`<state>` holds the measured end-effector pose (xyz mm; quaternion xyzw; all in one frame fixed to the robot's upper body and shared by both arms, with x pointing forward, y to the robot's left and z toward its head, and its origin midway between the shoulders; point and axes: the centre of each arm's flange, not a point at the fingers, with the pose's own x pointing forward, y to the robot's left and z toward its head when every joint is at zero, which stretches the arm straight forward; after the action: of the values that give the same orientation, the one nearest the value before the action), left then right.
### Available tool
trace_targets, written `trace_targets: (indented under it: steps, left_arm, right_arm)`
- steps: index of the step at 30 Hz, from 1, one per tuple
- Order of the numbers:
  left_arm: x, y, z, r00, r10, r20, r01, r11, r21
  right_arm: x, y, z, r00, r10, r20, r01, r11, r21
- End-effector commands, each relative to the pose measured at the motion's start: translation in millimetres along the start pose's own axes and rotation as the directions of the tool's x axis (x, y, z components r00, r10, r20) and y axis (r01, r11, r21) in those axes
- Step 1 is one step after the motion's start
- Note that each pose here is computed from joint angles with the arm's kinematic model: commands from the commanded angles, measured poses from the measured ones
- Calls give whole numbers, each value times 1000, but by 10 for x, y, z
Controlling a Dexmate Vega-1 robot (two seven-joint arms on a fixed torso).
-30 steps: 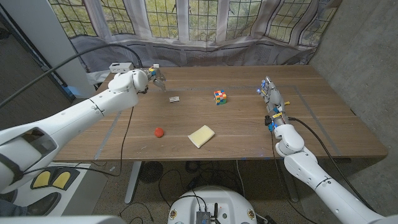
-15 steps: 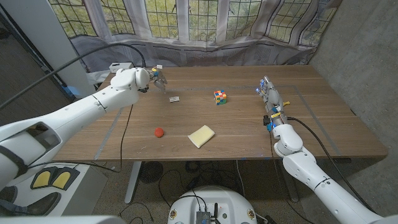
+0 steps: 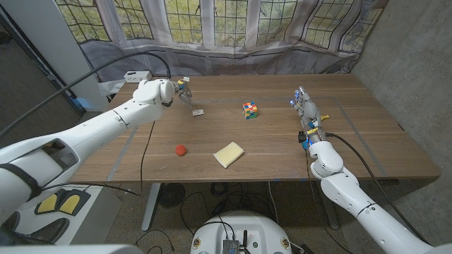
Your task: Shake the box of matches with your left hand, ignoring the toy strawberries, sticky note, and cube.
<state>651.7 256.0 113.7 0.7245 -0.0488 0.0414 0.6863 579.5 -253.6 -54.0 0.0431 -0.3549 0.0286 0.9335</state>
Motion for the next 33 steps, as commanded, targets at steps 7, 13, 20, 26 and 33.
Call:
trace_targets:
  steps: [7,13,20,26,33]
  left_arm:
    - [88,-142,96,999,24,-27,-23,999,25]
    - [144,-231,132,1000,18,-26,-18,1000,8]
    - [157,-299,158,999,49,-14,-50,998,-25]
    - [189,-351,155,999,51,-15,-51,998,-42]
    - [238,-406,155,998,59,-21,-60,997,-45]
  right_arm:
    - [-2,6,9,1000,-2,-3,2,1000,-3]
    - [-17,-2,1,1000,-9,-7,9,1000,-2]
    - [-33,-1,-2,1000,-8,-9,7,1000,-6]
    - [-51,1,-6,1000,-6,-11,6,1000,-13]
    - [-58,10,-4,1000,-9,-15,8,1000,-13]
